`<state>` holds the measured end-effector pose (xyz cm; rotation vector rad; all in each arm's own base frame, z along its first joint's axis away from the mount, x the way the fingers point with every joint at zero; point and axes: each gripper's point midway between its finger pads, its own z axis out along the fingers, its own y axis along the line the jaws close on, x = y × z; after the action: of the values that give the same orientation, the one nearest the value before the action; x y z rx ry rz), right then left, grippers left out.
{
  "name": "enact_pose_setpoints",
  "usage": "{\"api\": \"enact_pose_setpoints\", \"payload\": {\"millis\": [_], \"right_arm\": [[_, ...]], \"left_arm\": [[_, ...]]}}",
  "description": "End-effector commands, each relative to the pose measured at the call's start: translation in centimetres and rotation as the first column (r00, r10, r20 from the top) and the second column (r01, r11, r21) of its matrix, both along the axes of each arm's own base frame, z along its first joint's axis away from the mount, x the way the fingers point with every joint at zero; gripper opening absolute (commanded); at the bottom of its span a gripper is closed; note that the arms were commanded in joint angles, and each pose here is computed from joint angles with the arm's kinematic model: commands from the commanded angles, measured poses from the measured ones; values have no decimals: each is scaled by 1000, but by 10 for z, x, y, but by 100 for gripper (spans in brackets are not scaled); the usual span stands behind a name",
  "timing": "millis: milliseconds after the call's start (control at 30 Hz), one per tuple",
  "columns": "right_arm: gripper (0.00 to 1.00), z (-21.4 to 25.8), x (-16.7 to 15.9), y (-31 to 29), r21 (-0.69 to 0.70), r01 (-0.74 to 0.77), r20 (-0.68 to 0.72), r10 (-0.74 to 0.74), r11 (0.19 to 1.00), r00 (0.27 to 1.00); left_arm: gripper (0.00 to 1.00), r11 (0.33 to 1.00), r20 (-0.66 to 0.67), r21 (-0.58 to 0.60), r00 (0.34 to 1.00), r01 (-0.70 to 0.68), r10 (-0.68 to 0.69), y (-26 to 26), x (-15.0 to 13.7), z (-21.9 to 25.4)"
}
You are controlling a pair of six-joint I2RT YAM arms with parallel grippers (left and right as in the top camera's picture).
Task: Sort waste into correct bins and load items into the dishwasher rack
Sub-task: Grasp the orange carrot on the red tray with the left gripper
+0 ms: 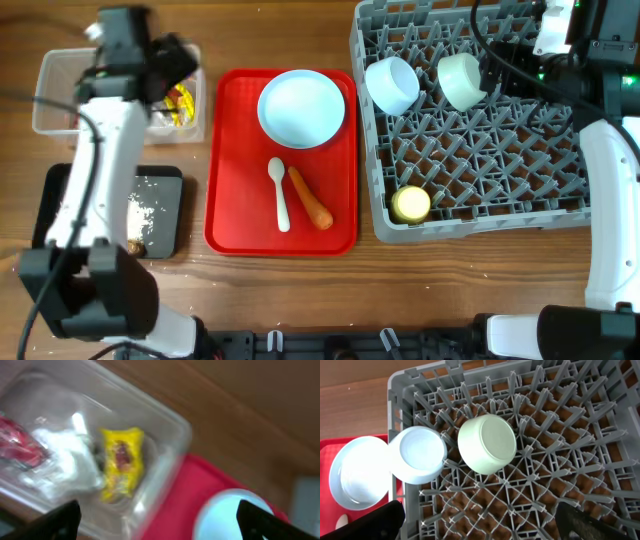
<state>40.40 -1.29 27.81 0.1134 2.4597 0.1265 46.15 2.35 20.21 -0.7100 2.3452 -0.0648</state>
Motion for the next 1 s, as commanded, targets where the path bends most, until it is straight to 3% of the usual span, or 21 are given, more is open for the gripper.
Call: {"api": "enact_pose_setpoints", "payload": {"millis": [0,100,200,300,333,467,567,700,733,833,967], "right_arm": [[100,-4,2,2,14,-8,-10,9,1000,1000],[100,-4,2,2,14,-9,-10,9,1000,1000],[100,-5,0,2,14,-9,-20,9,1000,1000],[100,-6,-1,2,13,-10,-26,10,1000,1000],[100,-8,-3,3,3,-25,-34,25,1000,999],[100,-11,-7,2,-2,-27,-54,27,1000,998],[100,-9,-5,2,-3,-27,-45,27,1000,999],[100,-9,-5,2,-2,-27,-44,27,1000,999],[100,-9,-5,2,-2,-27,-44,27,1000,999],[100,-9,-5,2,-2,-27,-44,27,1000,999],[100,-9,-4,2,-3,-27,-40,27,1000,999]], "left_arm": [[100,936,-91,-16,932,351,-351,-125,-31,0],[100,861,-264,-167,820,480,-508,-211,-85,-45],[100,890,-476,-228,753,394,-455,-244,-130,-98],[100,863,-617,-377,603,337,-506,-279,-173,-140],[100,883,-676,-350,568,314,-470,-274,-185,-151],[98,916,-709,-314,581,249,-400,-261,-189,-173],[90,918,-711,-346,584,196,-393,-260,-198,-197],[64,927,-722,-345,589,148,-363,-248,-196,-204],[48,927,-723,-343,589,150,-362,-247,-196,-204],[38,928,-722,-343,590,148,-361,-247,-195,-204],[19,906,-711,-397,575,149,-406,-243,-191,-197]]}}
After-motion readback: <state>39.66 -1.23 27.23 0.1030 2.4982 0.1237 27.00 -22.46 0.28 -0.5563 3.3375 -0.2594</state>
